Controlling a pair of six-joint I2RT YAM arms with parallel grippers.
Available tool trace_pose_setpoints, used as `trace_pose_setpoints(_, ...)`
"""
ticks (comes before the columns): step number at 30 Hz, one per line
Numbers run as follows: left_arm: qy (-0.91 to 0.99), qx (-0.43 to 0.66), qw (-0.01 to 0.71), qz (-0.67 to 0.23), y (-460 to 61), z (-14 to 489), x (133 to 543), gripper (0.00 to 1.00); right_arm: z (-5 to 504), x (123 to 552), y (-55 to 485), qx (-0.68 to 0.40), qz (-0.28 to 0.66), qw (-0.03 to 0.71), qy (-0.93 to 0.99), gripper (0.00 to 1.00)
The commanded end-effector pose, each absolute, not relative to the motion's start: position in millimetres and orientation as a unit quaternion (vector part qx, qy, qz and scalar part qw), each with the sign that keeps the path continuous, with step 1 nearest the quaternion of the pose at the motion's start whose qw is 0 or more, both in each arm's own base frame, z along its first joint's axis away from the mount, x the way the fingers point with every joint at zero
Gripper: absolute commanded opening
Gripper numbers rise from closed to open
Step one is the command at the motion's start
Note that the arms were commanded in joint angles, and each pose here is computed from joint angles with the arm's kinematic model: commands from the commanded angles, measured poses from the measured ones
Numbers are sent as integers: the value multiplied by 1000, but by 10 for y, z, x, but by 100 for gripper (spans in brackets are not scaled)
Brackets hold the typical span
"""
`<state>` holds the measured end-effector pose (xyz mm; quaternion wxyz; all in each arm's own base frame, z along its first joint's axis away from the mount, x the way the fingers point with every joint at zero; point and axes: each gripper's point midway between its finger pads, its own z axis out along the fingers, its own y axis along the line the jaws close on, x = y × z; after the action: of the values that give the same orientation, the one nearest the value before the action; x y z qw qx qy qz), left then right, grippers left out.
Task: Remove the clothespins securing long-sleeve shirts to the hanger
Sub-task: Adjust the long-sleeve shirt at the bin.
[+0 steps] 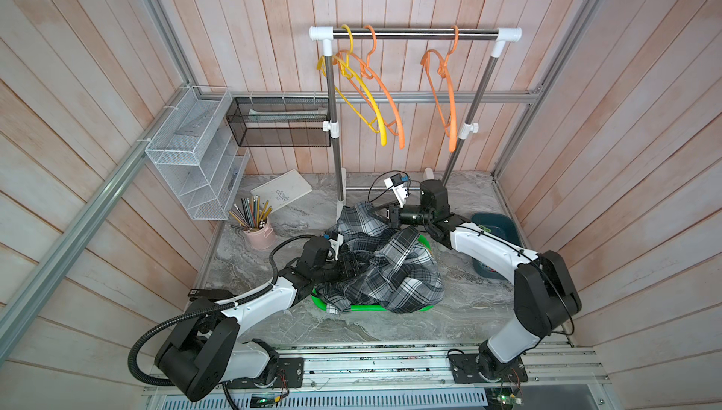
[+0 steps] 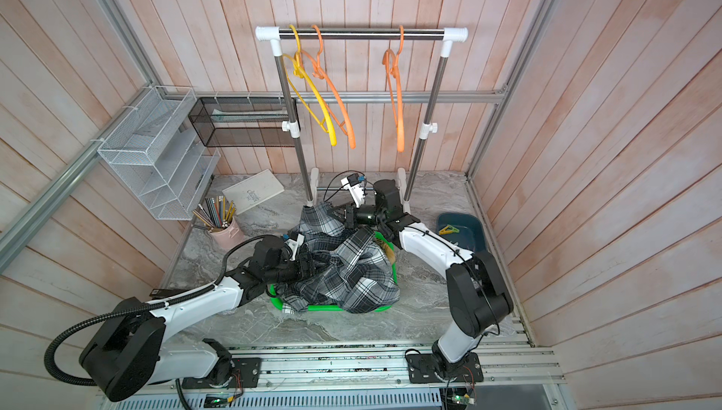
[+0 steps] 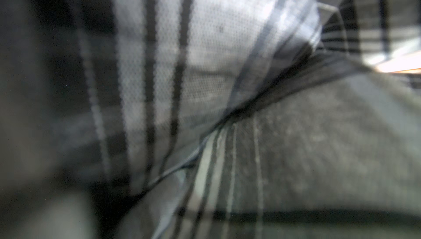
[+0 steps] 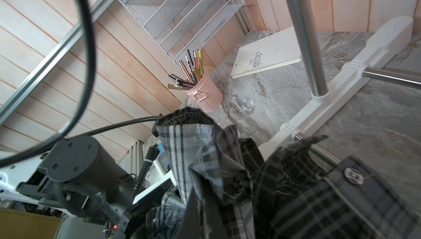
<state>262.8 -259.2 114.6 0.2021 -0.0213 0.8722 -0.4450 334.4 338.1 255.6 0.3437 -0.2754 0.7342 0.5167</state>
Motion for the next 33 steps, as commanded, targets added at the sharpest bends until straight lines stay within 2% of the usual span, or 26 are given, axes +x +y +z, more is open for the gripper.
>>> trace_pose_setpoints(1,876,-38,206,-435,-2566,1115,2718,85,2173,3196,3308,-259,472,320,780,0)
trace_pose_setpoints(7,859,-46,236,-451,-2539,1331,2798,86,1574,3113,3212,-197,427,300,830,0)
trace_pose_setpoints(15,822,-41,332,-461,-2400,2004,2938,90,836,3291,3047,-130,350,280,885,0)
trace_pose_setpoints(23,781,-50,403,-474,-2217,2551,2940,94,438,3353,2864,-102,283,262,917,0)
trace_pose_setpoints(28,766,-58,435,-469,-2071,2798,2960,94,388,3362,2861,-99,280,257,920,0)
trace_pose_setpoints(33,789,-107,461,-392,-1637,2712,3043,95,855,3448,2923,-118,299,300,898,36)
